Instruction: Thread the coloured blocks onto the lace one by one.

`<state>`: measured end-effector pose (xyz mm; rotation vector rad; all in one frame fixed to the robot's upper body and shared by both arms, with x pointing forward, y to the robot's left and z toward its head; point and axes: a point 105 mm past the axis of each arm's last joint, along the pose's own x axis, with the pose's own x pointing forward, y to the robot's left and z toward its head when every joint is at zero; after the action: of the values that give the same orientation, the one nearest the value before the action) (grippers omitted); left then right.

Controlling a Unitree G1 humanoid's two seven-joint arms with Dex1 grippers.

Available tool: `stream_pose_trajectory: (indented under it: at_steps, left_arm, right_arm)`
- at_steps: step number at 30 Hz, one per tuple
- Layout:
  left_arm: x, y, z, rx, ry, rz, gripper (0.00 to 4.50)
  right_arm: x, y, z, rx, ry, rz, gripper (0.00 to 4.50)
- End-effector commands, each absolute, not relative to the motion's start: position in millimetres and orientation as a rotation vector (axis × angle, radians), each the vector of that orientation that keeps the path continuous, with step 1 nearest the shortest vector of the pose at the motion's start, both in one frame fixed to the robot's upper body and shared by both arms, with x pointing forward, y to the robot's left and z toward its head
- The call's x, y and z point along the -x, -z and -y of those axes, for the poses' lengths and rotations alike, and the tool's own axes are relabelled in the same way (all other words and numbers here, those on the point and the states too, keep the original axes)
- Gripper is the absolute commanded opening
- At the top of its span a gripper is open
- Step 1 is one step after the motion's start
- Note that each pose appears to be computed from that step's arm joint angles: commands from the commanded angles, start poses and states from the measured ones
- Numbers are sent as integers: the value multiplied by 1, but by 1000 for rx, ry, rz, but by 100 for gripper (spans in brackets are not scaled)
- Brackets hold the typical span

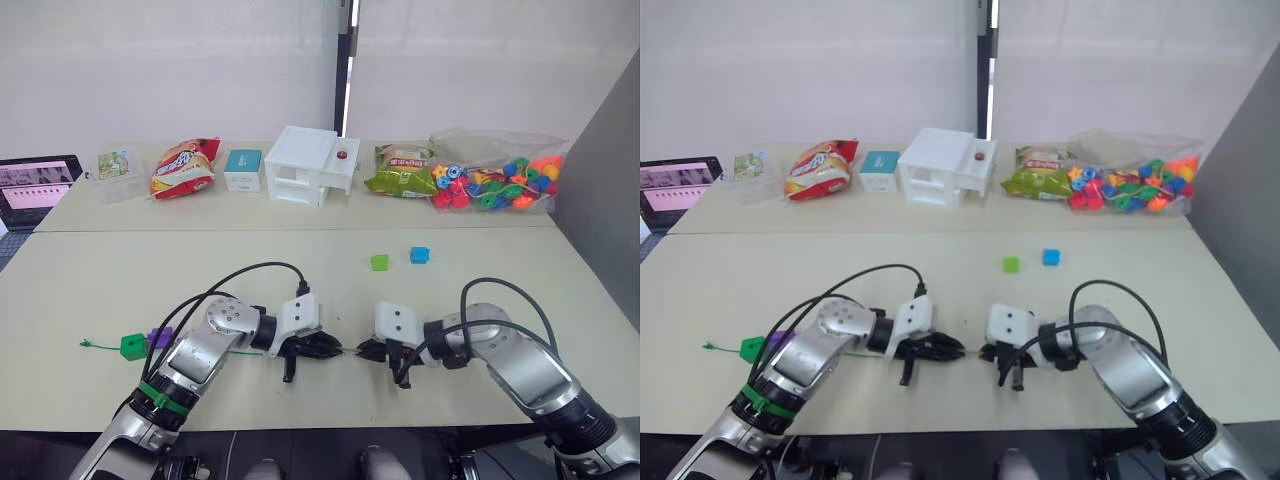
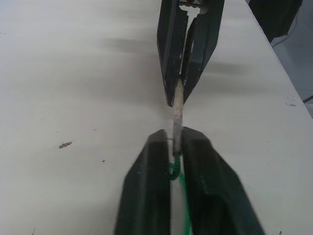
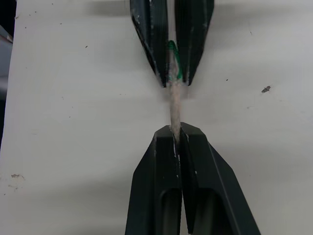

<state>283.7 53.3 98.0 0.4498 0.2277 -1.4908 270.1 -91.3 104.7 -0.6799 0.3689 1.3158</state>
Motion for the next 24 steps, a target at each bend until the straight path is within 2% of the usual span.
stream_pose_trajectory:
  at_steps: [1,11,20,24]
  left_arm:
    - [-283,-111,-48,-462,1494,-165,3]
    - [-283,-111,-47,-456,1493,-165,3]
    - [-284,-109,-57,-460,1479,-184,0]
    - [-286,-110,-73,-450,1447,-207,0]
  right_arm:
    - [-267,-108,90,697,-1328,-358,0]
    - [-262,-103,92,687,-1323,-382,0]
    - [-262,-119,102,557,-1172,-345,309]
    - [-278,-140,141,322,-821,-275,444]
